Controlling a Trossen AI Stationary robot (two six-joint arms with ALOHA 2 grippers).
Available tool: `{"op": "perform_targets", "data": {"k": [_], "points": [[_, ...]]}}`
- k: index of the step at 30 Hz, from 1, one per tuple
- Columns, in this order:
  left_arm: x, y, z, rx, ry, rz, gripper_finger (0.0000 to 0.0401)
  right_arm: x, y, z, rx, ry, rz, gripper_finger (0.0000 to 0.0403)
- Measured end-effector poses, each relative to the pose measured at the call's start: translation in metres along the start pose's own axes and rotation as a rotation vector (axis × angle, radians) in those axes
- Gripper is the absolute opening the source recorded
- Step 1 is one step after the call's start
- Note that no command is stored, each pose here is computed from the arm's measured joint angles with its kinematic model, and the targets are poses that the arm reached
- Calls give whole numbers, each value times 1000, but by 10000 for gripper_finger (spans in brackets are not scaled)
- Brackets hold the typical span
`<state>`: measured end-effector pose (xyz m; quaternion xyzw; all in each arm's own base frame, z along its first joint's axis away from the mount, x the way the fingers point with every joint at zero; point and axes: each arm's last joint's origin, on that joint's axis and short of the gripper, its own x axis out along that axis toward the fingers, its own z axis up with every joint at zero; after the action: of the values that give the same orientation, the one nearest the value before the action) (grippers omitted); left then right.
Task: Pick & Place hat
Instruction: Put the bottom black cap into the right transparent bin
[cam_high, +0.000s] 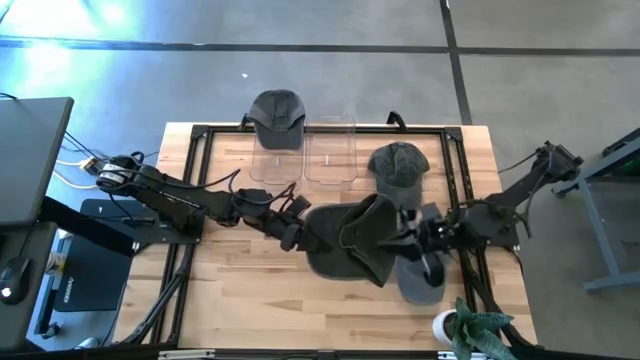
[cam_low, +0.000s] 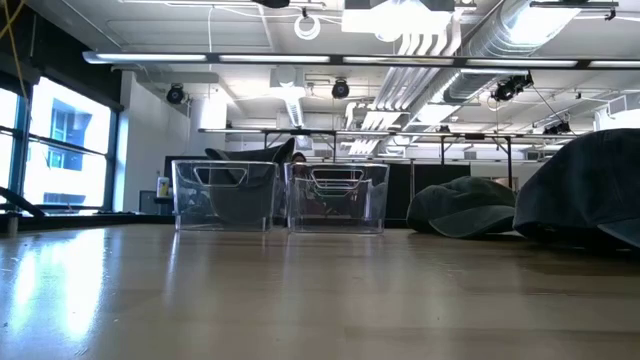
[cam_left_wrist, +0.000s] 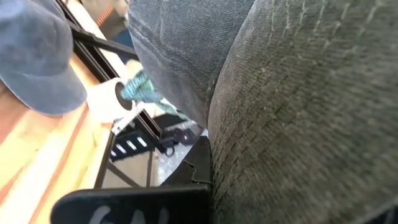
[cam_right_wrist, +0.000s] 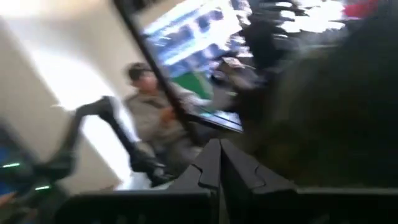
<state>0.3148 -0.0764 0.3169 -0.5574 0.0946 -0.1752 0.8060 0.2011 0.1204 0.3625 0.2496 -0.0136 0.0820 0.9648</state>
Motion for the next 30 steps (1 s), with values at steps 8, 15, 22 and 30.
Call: {"op": "perform_targets", "data": {"k": [8,15,22,30], "points": [[0,8,0,-15,-53,101,0,47,-9,-14,42,-8,-25,0],[-1,12,0,-45,-95,157,0,72,-18,-7,-25,191,-304,0],[-1,12,0,-44,-104,164,0,69,-30,-5,-1,293,-490,0],[-1,13,0,-42,-103,165,0,65,-23,9,10,194,-441,0]]}}
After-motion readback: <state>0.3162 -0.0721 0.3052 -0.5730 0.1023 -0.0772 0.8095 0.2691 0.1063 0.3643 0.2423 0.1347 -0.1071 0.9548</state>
